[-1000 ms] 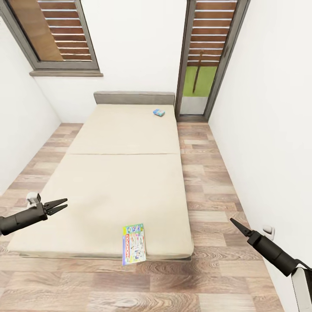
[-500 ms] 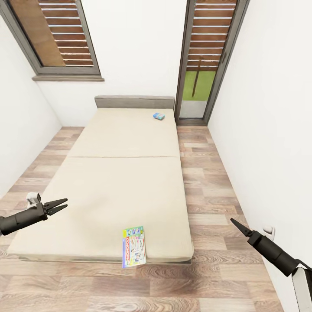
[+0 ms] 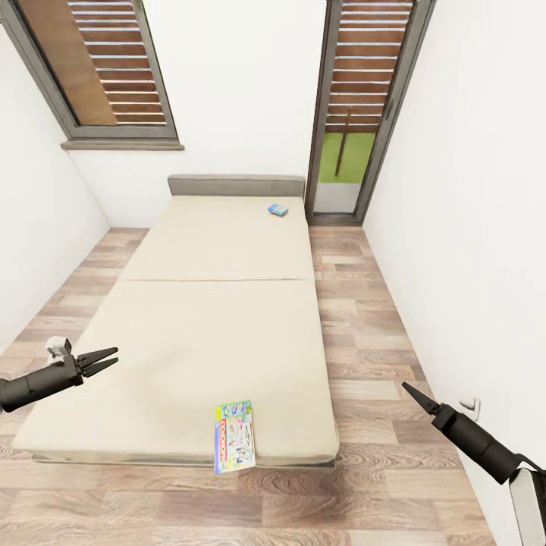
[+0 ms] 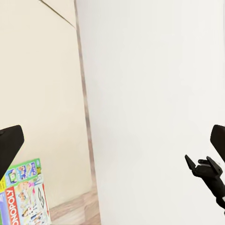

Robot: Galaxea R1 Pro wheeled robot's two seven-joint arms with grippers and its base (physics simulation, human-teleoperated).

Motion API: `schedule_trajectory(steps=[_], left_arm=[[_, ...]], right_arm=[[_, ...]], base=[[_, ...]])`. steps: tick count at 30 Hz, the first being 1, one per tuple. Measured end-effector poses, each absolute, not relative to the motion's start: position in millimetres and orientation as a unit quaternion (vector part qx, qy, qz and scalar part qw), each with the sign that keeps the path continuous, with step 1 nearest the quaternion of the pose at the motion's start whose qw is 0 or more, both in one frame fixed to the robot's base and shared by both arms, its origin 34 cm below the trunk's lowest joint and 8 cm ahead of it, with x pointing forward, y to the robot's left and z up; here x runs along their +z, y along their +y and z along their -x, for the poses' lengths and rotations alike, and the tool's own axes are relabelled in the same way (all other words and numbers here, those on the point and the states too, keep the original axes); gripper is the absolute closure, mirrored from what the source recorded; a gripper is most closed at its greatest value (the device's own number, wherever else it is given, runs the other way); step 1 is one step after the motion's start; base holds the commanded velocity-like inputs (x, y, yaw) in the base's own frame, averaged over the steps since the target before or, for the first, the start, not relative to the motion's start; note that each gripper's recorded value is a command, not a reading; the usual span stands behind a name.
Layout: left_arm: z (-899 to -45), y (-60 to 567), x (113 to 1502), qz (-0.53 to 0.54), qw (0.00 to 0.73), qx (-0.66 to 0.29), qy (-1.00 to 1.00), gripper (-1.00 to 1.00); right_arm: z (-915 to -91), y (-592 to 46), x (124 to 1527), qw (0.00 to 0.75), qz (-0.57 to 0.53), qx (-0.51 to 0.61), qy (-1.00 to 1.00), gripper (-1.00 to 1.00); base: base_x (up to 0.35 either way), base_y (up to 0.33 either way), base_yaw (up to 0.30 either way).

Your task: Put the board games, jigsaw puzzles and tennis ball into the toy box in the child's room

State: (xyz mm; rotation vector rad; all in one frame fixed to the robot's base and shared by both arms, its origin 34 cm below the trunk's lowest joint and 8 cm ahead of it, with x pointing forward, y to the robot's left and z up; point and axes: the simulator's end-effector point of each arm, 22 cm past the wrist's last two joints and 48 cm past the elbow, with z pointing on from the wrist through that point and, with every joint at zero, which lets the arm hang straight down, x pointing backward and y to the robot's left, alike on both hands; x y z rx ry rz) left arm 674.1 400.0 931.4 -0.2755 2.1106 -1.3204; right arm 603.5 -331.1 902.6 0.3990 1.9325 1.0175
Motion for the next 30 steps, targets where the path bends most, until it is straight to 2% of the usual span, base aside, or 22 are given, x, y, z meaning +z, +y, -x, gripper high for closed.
schedule_trajectory(steps=[30], left_arm=[[-677, 400, 959, 0.092, 0.332, -0.503, 0.793, -1.00]], right_arm=[[-608, -335, 930, 0.466, -0.150, 0.415, 0.767, -1.00]], base=[[0.000, 0.000, 0.000]])
